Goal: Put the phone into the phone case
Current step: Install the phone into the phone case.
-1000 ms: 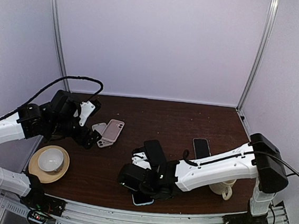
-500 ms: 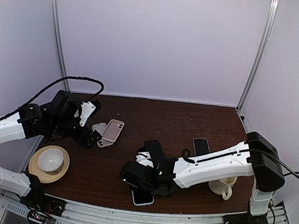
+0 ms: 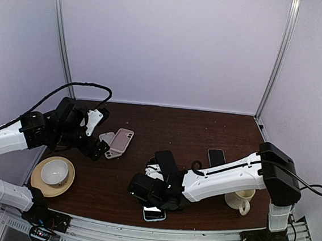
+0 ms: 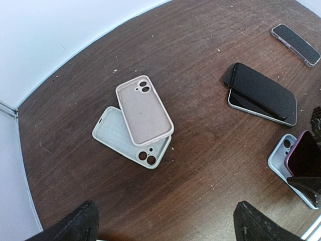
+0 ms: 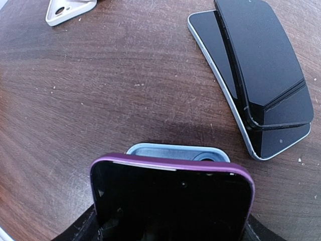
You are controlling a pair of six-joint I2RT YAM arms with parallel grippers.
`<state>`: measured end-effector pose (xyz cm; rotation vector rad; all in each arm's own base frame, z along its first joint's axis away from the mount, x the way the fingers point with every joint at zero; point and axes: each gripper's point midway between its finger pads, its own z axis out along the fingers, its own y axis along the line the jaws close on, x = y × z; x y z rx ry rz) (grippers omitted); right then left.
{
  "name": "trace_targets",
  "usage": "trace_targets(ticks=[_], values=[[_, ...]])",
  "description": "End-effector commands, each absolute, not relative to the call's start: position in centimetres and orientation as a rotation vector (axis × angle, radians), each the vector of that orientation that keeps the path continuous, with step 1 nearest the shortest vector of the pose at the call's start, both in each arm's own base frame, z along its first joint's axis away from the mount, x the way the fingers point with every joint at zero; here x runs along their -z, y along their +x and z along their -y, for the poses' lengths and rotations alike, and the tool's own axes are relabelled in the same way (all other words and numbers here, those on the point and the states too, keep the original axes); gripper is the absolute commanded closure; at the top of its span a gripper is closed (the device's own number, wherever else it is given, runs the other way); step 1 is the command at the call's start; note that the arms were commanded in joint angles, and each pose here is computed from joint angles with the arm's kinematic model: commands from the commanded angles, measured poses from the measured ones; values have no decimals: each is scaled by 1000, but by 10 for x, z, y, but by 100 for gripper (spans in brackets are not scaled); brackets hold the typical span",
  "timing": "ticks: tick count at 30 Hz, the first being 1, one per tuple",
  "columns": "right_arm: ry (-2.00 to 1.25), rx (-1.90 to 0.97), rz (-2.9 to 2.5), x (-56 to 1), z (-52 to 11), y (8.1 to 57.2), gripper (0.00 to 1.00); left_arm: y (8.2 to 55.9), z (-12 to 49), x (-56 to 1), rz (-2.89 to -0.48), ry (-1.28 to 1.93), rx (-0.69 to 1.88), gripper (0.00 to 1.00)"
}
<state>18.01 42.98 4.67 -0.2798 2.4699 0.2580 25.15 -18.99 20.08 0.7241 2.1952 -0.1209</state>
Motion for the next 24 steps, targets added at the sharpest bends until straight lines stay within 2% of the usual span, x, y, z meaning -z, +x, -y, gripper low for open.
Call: trace_targets(ticks=[1,5,10,20,24], values=[[-342,-146,-2481,-35,-418,183,39,256,194,-207,-2160,718,137,2],[-331,-142,-2479,-35,-416,185,34,256,194,-208,-2155,718,138,2],[-315,-132,-2483,-34,-413,184,34,256,194,-208,-2154,717,139,2],[-250,-286,-2403,-62,-433,193,42,256,194,-208,-2153,719,143,3],[-231,-323,-2380,-65,-433,194,49,256,194,-209,-2152,717,143,3]])
